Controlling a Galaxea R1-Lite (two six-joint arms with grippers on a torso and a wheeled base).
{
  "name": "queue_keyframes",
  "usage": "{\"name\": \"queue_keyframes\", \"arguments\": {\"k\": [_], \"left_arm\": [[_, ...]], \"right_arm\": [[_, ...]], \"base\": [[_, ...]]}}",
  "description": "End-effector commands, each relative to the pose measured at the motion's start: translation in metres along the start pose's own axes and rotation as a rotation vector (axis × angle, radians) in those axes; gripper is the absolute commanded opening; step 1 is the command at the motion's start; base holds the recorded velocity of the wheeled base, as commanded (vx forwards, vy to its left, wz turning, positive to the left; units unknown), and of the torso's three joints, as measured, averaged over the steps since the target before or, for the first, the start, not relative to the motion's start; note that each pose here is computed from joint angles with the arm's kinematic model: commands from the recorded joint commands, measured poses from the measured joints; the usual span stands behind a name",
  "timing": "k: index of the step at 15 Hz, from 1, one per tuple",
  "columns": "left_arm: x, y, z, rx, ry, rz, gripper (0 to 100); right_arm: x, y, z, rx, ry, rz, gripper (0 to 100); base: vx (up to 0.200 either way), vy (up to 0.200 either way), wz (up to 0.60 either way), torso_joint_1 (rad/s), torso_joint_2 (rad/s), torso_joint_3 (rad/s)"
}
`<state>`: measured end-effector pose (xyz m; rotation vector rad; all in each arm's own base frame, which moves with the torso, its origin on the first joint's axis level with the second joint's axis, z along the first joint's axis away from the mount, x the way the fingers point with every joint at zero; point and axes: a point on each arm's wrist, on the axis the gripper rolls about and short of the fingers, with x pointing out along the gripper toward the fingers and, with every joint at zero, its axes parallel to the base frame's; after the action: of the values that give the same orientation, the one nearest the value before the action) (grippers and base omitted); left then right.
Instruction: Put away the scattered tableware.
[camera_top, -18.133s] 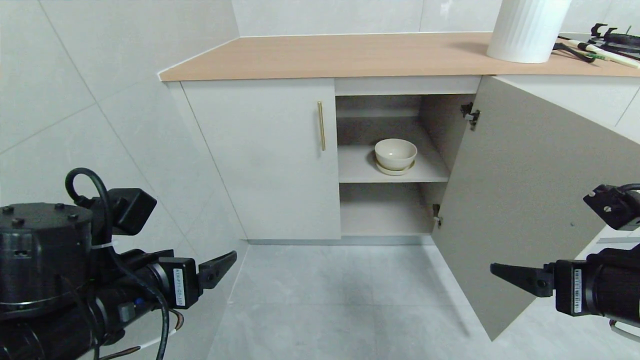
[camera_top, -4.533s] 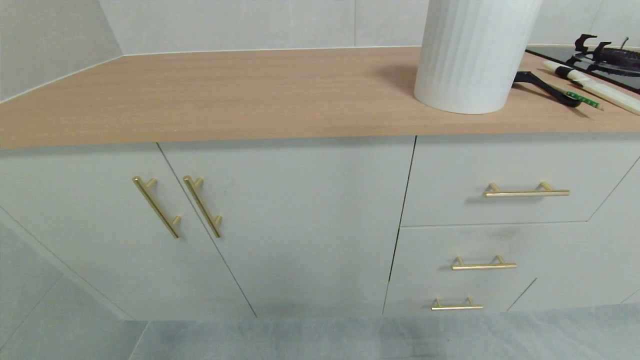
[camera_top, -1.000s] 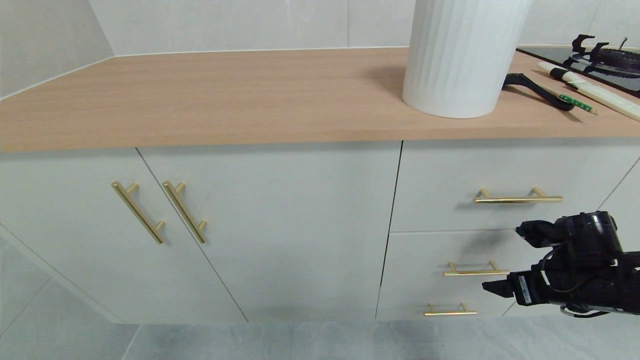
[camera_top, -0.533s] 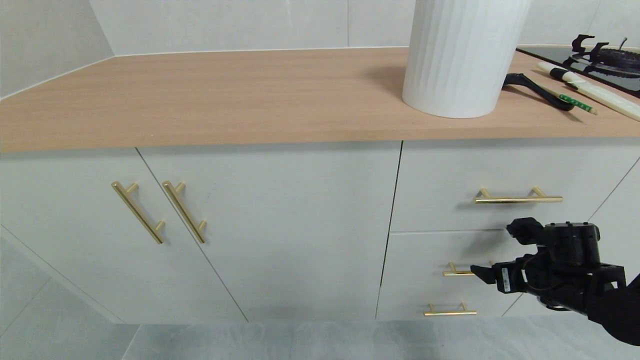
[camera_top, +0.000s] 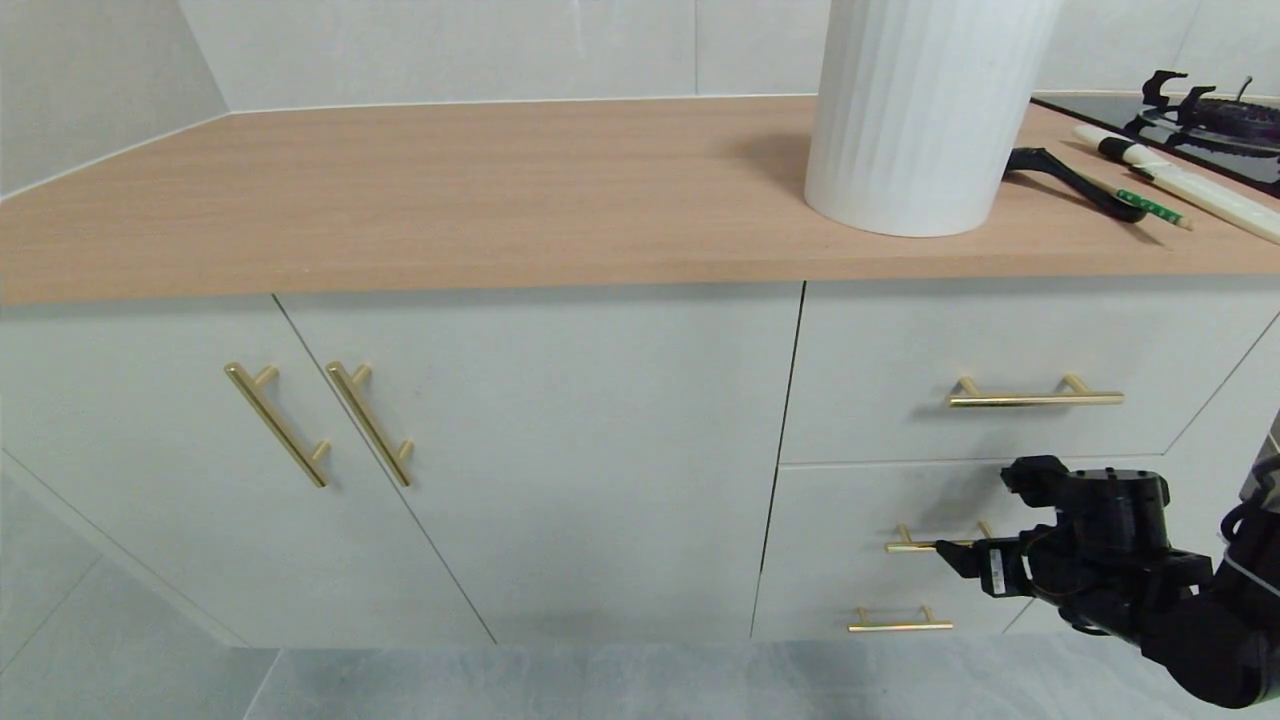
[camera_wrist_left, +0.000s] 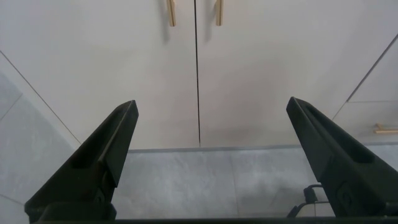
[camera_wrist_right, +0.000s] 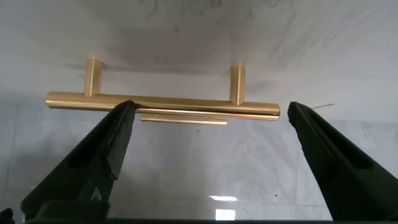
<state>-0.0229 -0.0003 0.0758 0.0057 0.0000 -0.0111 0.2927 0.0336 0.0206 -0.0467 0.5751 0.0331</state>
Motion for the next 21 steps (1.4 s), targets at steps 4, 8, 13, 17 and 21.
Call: {"name": "queue_keyframes", "arguments": {"k": [4, 8, 13, 17, 21], "left_arm": [[0.0, 0.0, 0.0, 0.0, 0.0, 0.0, 100], [0.0, 0.0, 0.0, 0.0, 0.002, 0.0, 100], [0.0, 0.0, 0.0, 0.0, 0.002, 0.0, 100], [0.0, 0.0, 0.0, 0.0, 0.0, 0.0, 100], [0.0, 0.0, 0.0, 0.0, 0.002, 0.0, 100]], "right_arm": [[0.001, 0.001, -0.003, -0.005, 0.014, 0.0, 100], [0.002, 0.001, -0.004, -0.004, 0.017, -0.001, 100], [-0.012, 0.0, 0.014, 0.036, -0.088, 0.0, 100], [-0.003, 0.0, 0.008, 0.05, -0.073, -0.002, 100], [0.017, 0.002, -0.003, 0.051, -0.114, -0.034, 100]], "base": [[0.0, 0.0, 0.0, 0.0, 0.0, 0.0], [0.0, 0.0, 0.0, 0.0, 0.0, 0.0], [0.0, 0.0, 0.0, 0.0, 0.0, 0.0], [0.0, 0.0, 0.0, 0.0, 0.0, 0.0], [0.0, 0.0, 0.0, 0.0, 0.0, 0.0]]}}
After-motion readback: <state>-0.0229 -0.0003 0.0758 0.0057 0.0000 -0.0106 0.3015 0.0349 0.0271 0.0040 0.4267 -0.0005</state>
